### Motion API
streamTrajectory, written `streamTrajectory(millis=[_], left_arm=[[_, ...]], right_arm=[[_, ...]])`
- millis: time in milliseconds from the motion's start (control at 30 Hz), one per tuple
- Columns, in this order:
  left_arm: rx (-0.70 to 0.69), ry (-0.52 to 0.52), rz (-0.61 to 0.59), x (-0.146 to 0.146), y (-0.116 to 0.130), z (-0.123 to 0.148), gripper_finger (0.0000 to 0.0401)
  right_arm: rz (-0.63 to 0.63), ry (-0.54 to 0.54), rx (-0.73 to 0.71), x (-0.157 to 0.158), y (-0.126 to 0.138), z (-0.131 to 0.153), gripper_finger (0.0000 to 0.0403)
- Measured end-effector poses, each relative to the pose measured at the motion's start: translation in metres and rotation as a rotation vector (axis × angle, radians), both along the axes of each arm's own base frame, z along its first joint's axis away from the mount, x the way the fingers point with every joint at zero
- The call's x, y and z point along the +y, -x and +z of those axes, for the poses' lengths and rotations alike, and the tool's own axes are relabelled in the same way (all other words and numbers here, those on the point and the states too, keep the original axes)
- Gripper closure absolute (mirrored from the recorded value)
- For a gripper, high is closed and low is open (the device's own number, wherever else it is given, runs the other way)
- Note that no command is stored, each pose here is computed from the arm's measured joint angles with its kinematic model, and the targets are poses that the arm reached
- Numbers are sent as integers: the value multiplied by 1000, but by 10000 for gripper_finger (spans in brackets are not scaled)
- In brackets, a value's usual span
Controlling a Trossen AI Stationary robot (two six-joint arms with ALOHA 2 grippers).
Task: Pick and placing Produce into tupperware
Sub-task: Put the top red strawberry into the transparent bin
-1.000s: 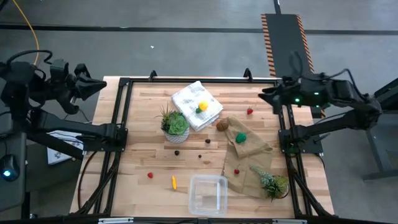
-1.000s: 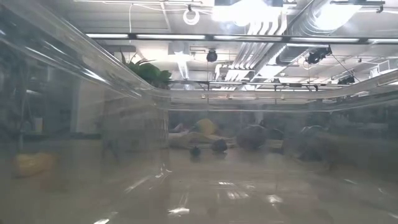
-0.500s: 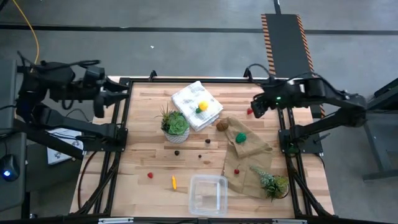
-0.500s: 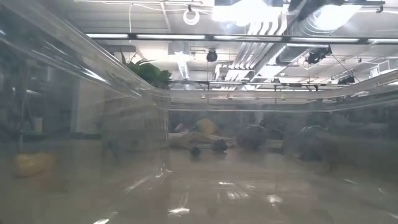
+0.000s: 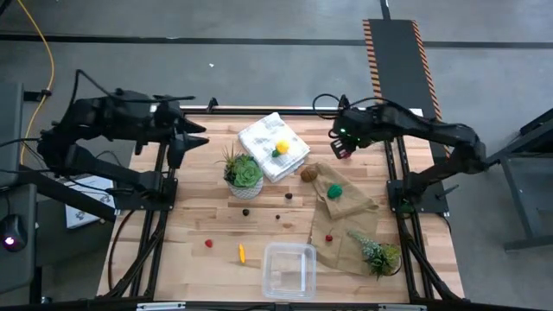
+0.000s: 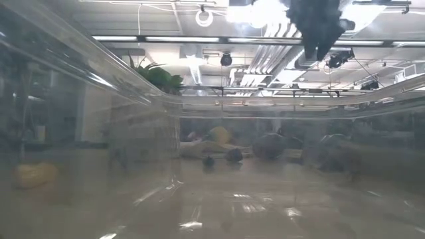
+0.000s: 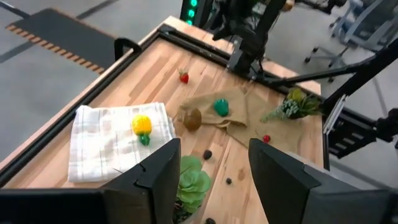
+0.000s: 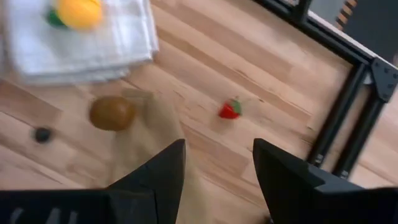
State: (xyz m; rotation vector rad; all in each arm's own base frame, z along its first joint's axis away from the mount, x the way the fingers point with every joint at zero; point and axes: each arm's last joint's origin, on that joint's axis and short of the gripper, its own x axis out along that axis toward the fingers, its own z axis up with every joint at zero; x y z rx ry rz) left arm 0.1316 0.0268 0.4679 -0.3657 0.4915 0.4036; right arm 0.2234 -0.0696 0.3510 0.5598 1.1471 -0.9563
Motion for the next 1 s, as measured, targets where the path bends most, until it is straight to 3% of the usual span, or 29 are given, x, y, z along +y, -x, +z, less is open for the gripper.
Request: streamTrajectory(millis=[233, 600, 1000], left_arm=[[43, 39, -50, 1, -18, -6, 222], [51, 65, -85, 1, -22, -8, 222], [57, 67, -83, 1, -21, -8, 222]], right_arm=[[5, -111, 93, -38, -7, -20, 222], [-154, -147, 15, -86, 16, -22, 222], [-255, -319, -56, -65, 47, -116, 222]])
